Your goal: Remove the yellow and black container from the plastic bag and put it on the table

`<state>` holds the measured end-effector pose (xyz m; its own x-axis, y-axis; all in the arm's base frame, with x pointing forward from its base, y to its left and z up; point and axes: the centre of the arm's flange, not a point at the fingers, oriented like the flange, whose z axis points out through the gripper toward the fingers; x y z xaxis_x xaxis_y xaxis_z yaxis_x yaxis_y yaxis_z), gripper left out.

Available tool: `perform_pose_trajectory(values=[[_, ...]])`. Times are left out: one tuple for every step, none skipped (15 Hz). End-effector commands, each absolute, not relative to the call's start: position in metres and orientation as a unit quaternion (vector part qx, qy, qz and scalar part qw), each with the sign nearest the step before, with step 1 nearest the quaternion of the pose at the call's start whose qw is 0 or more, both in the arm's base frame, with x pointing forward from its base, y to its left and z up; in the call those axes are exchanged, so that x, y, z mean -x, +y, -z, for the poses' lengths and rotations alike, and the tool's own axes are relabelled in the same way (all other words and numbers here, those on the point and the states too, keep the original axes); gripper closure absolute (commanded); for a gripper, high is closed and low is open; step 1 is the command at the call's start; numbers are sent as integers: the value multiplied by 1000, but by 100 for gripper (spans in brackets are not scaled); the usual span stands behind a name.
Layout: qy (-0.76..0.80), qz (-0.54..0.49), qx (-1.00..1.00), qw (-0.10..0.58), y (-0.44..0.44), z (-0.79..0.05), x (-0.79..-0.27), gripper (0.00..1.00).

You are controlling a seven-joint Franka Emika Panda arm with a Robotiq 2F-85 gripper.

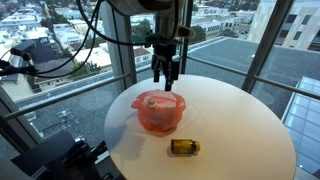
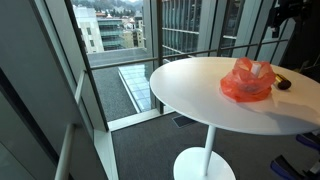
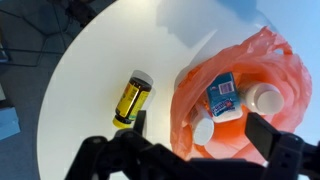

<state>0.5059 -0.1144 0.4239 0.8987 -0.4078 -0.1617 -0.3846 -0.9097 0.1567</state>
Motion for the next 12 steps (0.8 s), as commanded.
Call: perform_pose_trajectory(values=[[-134,91,-986,38,-98,-462,-503,0],[-115,90,-989,28,-93,-471,-503,0],[-97,89,-991,16,-89,-478,-501,0],[-80,89,-993,7,-86,-486,-500,0],[-67,86,-994,1,-84,-493,-499,0],[-55,83,-995,0,-83,-497,-498,0],[-81,83,-993,12,-83,-479,-499,0],[-77,80,-994,11,-83,-484,-498,0],[-77,81,-994,11,-83,-483,-498,0],[-77,83,-993,11,-82,-480,-498,0],[-77,85,-993,11,-82,-478,-498,0],[-77,87,-993,11,-83,-477,-499,0]])
